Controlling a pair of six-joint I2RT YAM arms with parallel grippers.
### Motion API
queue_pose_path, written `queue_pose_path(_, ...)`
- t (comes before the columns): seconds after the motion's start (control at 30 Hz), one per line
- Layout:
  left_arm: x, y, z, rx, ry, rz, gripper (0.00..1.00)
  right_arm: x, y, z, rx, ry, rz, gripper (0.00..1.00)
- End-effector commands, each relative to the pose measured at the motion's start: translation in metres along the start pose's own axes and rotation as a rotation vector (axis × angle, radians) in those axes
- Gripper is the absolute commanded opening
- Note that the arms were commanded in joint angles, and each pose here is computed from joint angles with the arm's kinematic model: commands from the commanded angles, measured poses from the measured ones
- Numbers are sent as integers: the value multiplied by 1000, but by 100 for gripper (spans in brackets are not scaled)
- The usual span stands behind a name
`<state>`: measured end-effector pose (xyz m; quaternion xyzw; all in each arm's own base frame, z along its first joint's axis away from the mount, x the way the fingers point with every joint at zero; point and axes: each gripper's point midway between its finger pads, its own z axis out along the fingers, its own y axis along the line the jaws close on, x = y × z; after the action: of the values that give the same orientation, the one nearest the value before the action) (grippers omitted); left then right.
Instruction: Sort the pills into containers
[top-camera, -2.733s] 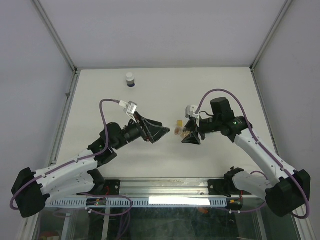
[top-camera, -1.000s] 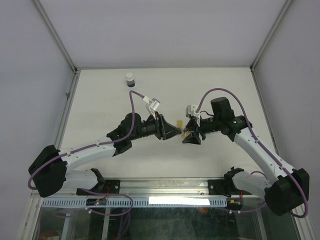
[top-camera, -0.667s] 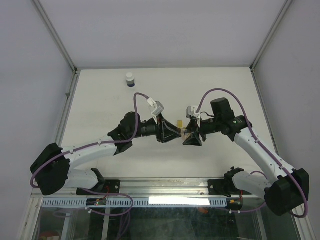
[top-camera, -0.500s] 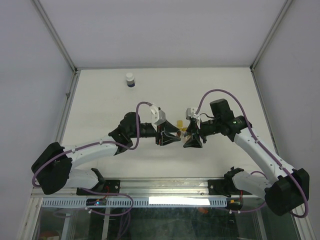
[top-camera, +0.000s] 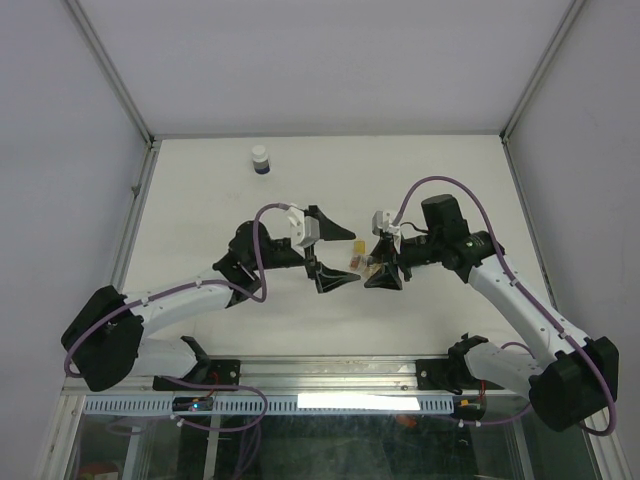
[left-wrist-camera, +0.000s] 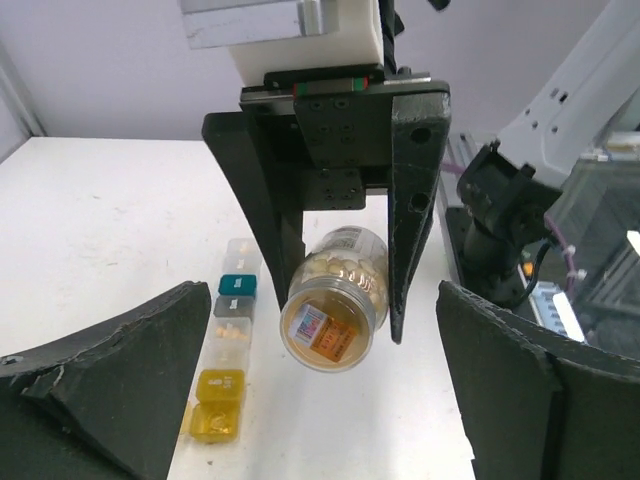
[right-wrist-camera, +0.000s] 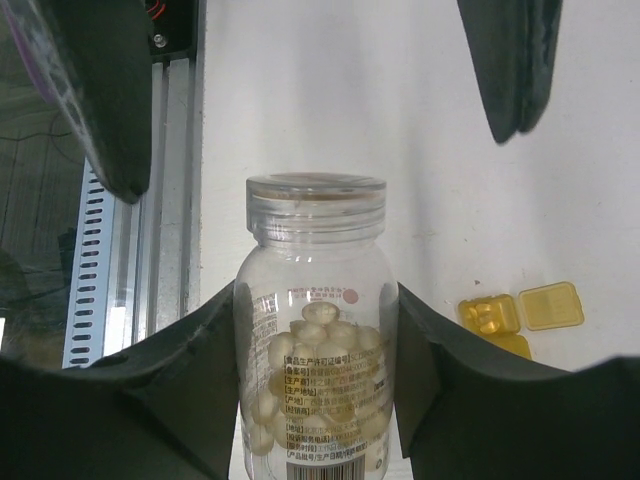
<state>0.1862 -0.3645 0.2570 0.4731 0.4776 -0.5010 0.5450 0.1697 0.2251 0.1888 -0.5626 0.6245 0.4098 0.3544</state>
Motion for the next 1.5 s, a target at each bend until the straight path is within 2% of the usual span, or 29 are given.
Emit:
queue_pose_path(0.0, -40, 1, -16, -86, -171, -25, 99, -28, -3, -5, 13, -62, -93, 0)
queue_pose_path(0.17, -54, -13, -35, -108, -327, -271, 99, -28, -3, -5, 10, -63, -89, 0)
queue_pose_path(0.27, -54, -12, -38, -113, -354, -466, 99, -28, -4, -5, 11, -62, -88, 0)
queue_pose_path(0.33, -46, -5, -35, -157, -326, -591, 90, -27, -4, -5, 12, -61, -85, 0)
queue_pose_path(0.43, -20, 17, -26, -345, -182, -718, 79, -27, -4, -5, 12, -62, -86, 0)
queue_pose_path(0.53, -15, 17, -23, -461, -106, -694, 79, -27, -3, -5, 12, -63, -86, 0)
queue_pose_path(0.7, -17, 11, -15, -491, -38, -679, 78, -27, -4, -5, 8, -62, -81, 0)
queue_pose_path(1.17, -4, -7, 9, -391, 64, -697, 64, -26, -4, -4, 7, -60, -80, 0)
queue_pose_path(1.33, -2, -11, 15, -357, 82, -699, 47, -26, -4, -4, 6, -61, -82, 0)
queue_pose_path(1.47, 0, -17, 18, -299, 96, -652, 28, -26, -4, -4, 7, -60, -81, 0)
